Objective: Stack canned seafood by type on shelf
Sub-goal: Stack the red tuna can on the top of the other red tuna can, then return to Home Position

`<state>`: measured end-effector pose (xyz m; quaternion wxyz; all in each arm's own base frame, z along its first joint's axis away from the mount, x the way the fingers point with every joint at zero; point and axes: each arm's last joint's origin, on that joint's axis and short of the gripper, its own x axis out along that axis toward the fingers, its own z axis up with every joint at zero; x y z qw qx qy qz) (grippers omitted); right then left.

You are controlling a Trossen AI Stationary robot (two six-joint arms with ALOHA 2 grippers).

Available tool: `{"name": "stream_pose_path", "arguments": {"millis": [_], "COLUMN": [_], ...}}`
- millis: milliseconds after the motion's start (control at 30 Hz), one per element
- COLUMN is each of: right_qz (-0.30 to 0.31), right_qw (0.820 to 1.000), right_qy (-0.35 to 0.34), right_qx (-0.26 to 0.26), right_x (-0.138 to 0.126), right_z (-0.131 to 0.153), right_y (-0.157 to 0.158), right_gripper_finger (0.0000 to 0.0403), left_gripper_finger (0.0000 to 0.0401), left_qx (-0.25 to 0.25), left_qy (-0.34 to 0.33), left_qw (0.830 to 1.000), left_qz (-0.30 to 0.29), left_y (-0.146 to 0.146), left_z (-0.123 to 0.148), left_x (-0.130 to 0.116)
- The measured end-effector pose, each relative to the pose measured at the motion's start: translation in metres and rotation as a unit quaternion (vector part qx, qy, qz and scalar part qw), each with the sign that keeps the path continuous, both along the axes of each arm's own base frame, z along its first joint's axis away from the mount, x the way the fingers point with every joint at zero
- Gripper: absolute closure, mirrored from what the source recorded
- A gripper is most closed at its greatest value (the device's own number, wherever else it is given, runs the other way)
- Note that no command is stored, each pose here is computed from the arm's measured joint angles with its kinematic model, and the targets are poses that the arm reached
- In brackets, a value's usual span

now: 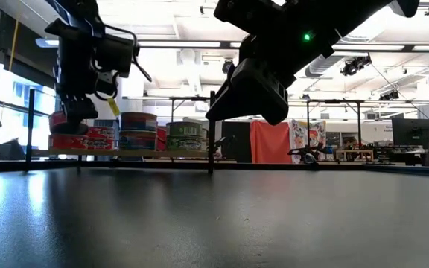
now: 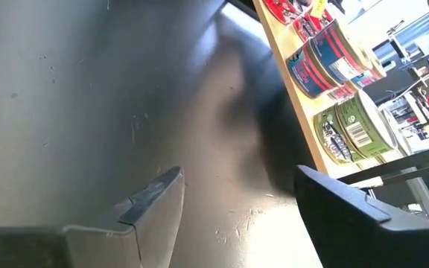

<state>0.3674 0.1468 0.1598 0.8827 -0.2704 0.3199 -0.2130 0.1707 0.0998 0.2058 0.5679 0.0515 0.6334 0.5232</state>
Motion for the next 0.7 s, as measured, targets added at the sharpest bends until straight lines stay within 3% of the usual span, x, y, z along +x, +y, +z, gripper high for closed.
{"name": "stream_pose_path", "arguments": {"millis": [367,700], "right_qz": [0.000,0.009], "right_qw": [1.000,1.000], "right_qy": [0.000,0.003], "right_qx": [0.000,0.011], "right_x": [0.000,0.000], "right_z": [0.000,0.000], "right_y": [0.000,0.001], "right_gripper_finger": [0.0158,0.0158], "left_gripper_finger": [0.0153,0.0148], "left_qx": [-0.031,-0.051], "left_qy": [0.001,-0.019], "left_qw": [1.000,0.999], "left_qz": [0.004,-0.006], "left_y": [0.013,0.014], "left_z": [0.000,0.023], "left_x": [-0.004,0.005]}}
